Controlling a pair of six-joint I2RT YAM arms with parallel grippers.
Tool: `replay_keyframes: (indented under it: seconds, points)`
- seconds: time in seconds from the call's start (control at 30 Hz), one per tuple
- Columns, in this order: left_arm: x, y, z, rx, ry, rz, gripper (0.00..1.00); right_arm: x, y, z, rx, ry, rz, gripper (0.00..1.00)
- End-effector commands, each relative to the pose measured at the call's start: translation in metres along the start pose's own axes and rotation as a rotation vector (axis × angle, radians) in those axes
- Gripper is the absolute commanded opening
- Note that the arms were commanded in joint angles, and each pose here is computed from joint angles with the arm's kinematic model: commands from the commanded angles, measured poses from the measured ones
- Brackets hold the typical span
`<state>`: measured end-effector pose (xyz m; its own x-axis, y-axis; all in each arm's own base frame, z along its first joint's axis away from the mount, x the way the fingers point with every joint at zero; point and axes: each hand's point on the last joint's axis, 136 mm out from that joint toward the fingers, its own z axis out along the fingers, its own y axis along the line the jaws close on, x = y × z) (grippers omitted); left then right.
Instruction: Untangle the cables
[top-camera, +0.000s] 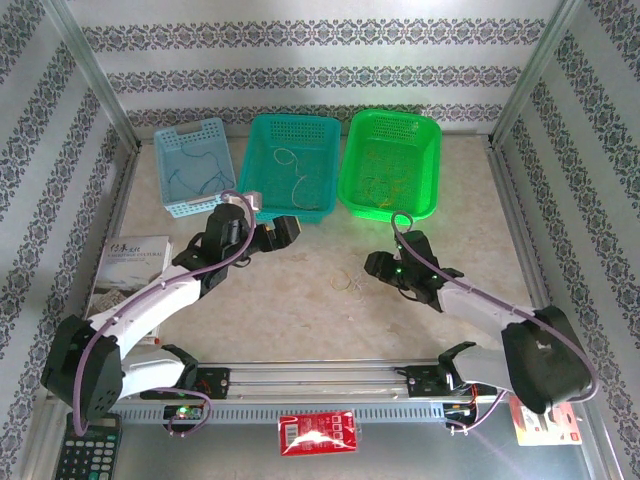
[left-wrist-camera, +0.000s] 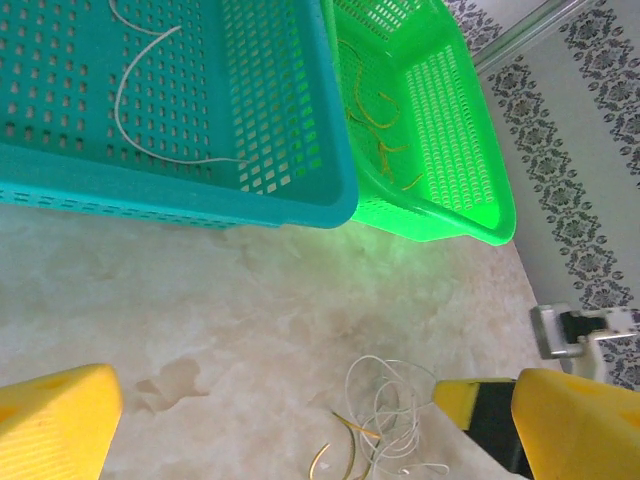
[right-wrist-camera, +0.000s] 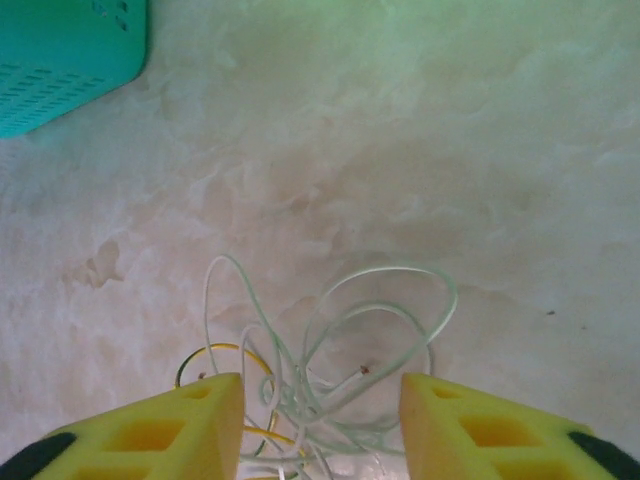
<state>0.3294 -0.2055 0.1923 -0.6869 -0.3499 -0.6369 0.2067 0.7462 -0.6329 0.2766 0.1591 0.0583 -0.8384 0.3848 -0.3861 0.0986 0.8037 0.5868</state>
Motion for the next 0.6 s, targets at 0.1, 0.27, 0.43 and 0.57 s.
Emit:
replay_keyframes:
  seconds: [0.1, 0.27, 0.43, 0.57]
  points:
    - [-0.010, -0.012, 0.005, 0.025, -0.053, -0.015, 1.00, -0.010, 0.028, 0.005, -0.136, 0.001, -0.006, 0.02]
    - [-0.009, -0.009, 0.003, 0.021, -0.058, -0.025, 1.00, -0.024, 0.075, -0.022, -0.300, -0.045, -0.107, 0.00]
    - [-0.008, -0.011, 0.003, 0.047, -0.070, -0.053, 1.00, -0.031, 0.120, -0.060, -0.468, -0.111, -0.212, 0.00]
    - [-0.006, -0.018, 0.007, 0.096, -0.060, -0.087, 1.00, -0.032, 0.135, -0.078, -0.537, -0.151, -0.249, 0.00]
